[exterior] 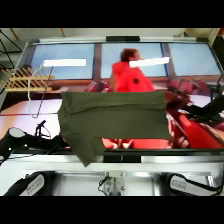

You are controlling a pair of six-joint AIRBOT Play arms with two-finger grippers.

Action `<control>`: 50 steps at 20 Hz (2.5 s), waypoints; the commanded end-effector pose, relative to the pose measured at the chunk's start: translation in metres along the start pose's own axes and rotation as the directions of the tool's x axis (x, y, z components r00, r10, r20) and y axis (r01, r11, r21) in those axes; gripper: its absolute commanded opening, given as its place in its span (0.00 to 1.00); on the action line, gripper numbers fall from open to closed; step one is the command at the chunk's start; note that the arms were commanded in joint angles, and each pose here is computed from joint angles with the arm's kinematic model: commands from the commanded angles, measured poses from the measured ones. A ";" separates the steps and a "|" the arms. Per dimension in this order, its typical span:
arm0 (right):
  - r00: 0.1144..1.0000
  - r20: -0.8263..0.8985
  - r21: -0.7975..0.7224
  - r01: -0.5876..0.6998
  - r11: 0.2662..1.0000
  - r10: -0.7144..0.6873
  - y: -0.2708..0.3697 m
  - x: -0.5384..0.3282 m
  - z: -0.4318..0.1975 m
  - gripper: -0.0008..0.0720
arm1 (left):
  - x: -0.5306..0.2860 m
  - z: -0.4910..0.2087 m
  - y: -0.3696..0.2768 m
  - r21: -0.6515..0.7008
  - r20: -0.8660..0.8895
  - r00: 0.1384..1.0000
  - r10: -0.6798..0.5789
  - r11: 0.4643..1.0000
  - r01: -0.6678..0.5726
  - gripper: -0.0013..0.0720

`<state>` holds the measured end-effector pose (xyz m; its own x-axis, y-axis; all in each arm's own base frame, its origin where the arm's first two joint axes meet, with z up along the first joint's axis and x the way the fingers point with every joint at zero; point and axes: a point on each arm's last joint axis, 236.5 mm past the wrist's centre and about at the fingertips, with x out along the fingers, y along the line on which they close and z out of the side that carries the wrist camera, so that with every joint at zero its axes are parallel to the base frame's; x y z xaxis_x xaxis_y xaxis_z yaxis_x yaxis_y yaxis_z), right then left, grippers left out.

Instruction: Fold the shirts.

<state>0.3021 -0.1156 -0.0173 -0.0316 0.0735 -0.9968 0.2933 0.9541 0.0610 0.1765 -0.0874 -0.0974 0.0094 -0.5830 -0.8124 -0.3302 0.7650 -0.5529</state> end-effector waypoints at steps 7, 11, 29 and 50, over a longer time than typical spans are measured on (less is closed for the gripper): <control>0.978 -0.118 -0.074 -0.183 0.980 0.174 0.039 0.043 -0.039 0.94 | 0.028 0.014 -0.014 -0.036 0.099 0.995 0.032 0.999 -0.029 0.26; 0.944 -0.198 -0.076 -0.284 0.956 0.264 0.060 0.071 -0.071 0.94 | 0.027 0.015 -0.013 -0.032 0.101 0.994 0.032 0.999 -0.029 0.07; 0.925 -0.127 0.030 -0.357 0.933 0.358 0.082 0.105 -0.070 0.51 | 0.027 0.007 -0.015 -0.019 0.068 0.997 0.026 1.000 -0.024 0.07; 0.924 0.295 -0.205 -0.189 0.960 0.244 0.135 0.042 0.145 0.11 | -0.084 0.236 -0.119 0.219 0.224 0.970 -0.089 0.975 0.039 0.06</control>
<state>0.4410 -0.0218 -0.0511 0.2896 0.2834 -0.9142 0.0859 0.9436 0.3197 0.3994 -0.0702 -0.0022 0.2465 -0.5705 -0.7835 -0.1036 0.7883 -0.6066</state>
